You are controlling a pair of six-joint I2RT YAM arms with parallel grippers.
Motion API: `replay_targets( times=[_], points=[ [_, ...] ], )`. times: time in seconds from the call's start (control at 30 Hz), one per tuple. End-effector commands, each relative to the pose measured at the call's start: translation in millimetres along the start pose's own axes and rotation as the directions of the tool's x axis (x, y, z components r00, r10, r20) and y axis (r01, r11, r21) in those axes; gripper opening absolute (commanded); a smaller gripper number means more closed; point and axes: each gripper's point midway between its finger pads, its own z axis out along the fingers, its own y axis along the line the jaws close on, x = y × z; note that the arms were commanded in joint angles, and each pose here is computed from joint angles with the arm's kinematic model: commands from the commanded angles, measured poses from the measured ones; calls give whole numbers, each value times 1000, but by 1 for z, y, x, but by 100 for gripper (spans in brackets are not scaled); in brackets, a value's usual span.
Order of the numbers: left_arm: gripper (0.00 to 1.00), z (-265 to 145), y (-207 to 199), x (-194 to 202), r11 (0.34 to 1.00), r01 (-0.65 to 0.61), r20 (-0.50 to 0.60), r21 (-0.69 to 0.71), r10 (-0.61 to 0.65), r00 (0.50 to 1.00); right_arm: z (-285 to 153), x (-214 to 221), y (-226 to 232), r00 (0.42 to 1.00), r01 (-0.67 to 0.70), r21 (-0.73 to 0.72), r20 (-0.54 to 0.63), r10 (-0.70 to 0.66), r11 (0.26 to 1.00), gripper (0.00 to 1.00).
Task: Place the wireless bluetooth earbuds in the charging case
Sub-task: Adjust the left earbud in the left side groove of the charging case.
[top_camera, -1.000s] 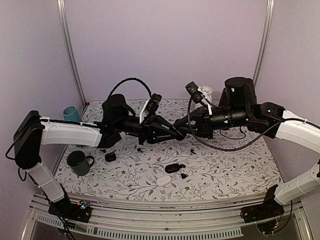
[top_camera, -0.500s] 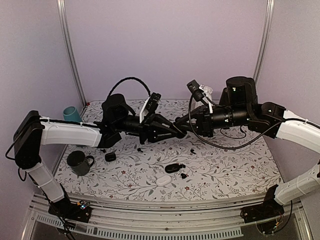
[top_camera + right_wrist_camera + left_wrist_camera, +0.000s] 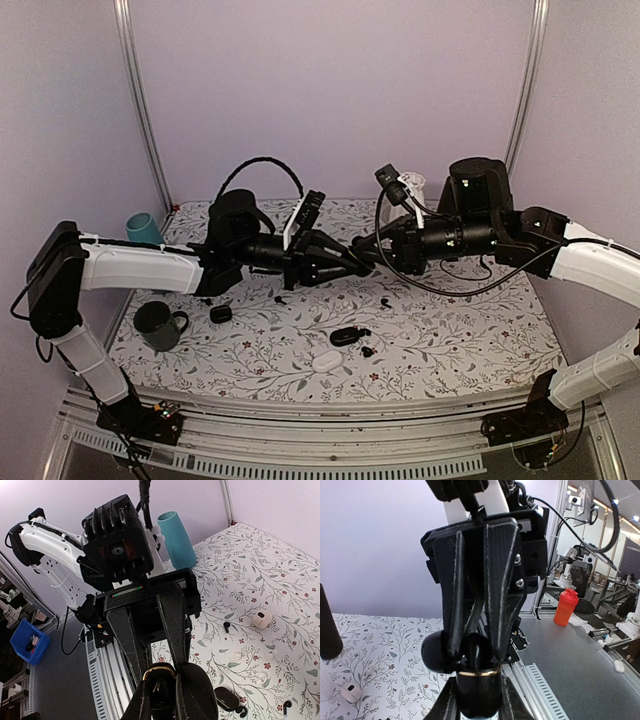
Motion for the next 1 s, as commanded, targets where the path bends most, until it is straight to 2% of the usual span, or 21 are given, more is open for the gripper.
replay_targets(
  times=[0.0,0.97],
  points=[
    [0,-1,0,-3,1000,-14,0,-14,14,1000,-4,2,-10,1000,-22,42,10,22,999,5],
    [0,-8,9,8,999,30,-18,-19,-31,999,-14,-9,-15,998,5,90,63,-11,996,4]
  ],
)
